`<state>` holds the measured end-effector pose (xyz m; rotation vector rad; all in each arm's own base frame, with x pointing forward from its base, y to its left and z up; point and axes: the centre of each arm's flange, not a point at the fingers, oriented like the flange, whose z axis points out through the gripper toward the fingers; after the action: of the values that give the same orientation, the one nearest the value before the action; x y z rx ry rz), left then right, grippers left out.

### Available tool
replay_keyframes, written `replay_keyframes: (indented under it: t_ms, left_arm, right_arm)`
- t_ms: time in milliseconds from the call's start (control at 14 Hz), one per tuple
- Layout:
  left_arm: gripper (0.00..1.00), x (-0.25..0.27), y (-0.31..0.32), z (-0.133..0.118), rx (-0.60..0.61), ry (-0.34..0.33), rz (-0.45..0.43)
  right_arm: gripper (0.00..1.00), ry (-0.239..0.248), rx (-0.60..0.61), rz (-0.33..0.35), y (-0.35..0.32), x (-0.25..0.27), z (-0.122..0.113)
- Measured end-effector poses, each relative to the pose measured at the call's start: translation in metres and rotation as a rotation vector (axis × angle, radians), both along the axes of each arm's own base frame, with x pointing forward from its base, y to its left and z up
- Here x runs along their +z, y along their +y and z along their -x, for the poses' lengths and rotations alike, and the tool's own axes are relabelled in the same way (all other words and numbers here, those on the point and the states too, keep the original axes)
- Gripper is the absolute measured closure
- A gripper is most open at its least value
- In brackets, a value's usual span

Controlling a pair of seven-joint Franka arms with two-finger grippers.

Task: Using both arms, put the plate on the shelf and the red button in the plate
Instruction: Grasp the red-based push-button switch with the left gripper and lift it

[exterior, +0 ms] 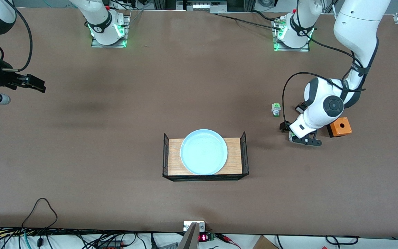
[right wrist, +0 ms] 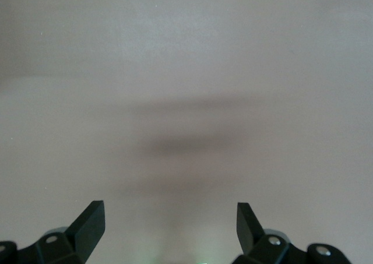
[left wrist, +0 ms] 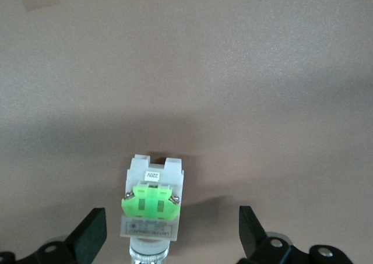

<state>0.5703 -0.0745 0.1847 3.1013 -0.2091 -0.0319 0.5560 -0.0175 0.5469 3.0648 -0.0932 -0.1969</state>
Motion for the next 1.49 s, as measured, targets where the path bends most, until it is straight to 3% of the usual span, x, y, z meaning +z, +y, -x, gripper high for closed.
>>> replay_keyframes:
  t_ms: [285, 641, 712, 1068, 1495]
  left_arm:
    - [0.04, -0.003, 0.0, -0.002, 0.001, -0.027, 0.003]
    - [0.55, -0.011, 0.006, 0.0, 0.01, -0.015, 0.001]
    - [0.59, -0.01, 0.007, 0.0, 0.013, -0.015, 0.001]
    - [0.59, -0.004, 0.011, -0.006, 0.021, -0.025, 0.002]
    - [0.59, 0.096, -0.049, -0.037, -0.086, 0.165, 0.008]
  right_arm:
    - [0.0, -0.001, 0.042, -0.006, 0.0, 0.006, 0.002]
    - [0.0, -0.055, 0.043, -0.004, 0.0, 0.035, 0.006]
    - [0.0, -0.06, 0.045, -0.005, 0.0, 0.039, 0.008]
    - [0.0, -0.055, 0.048, -0.006, 0.0, 0.042, 0.02]
    - [0.0, -0.049, 0.039, -0.03, -0.001, 0.038, 0.021]
